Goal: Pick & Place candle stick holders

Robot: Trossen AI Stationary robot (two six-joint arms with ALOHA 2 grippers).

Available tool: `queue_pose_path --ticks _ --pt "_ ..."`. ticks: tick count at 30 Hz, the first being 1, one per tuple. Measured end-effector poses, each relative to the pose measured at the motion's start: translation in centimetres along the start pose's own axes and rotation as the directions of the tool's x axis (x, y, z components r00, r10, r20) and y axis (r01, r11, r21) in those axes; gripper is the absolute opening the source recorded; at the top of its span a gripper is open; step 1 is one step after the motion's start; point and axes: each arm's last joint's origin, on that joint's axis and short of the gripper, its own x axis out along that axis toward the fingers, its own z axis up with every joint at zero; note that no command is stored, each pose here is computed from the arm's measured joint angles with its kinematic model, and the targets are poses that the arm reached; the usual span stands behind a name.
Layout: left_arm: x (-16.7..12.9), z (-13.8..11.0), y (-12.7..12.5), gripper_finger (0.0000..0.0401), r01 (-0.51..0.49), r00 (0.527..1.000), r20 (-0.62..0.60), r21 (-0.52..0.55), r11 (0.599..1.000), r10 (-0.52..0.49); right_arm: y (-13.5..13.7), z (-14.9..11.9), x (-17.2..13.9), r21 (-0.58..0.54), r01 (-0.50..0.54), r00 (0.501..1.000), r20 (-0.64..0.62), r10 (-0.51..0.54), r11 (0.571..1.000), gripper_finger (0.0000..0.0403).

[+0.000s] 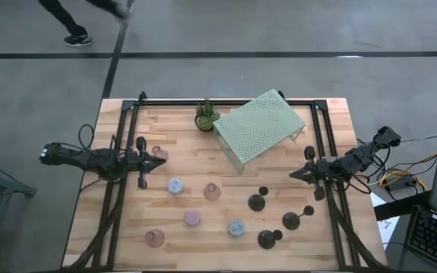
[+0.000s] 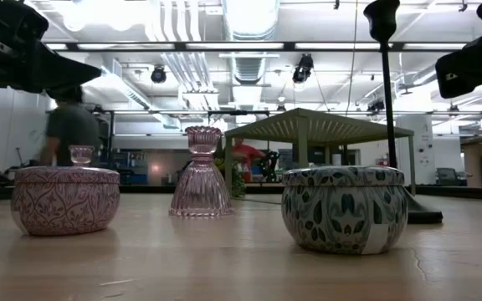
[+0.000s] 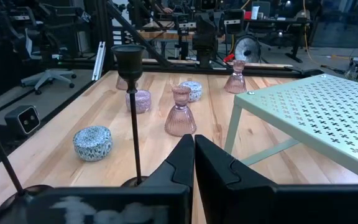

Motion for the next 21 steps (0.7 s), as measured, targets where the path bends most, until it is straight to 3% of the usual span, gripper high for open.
queue_pose_path --ticks 8,15,21 --pt "0.00 0.00 0.00 0.0021 0.000 1.000 0.001 0.000 1.000 0.000 0.00 0.01 0.00 -0.015 0.000 1.000 0.000 0.000 1.000 0.0008" --pt "0.00 0.00 0.00 0.0021 0.000 1.000 0.000 0.000 1.000 0.000 0.00 0.01 0.00 -0.287 0.000 1.000 0.000 0.000 0.958 0.0008" --pt "0.00 -0.01 0.00 0.0021 0.000 1.000 0.000 0.000 1.000 0.000 -0.02 0.04 0.00 -0.402 0.007 1.000 0.003 -0.006 0.916 0.0008"
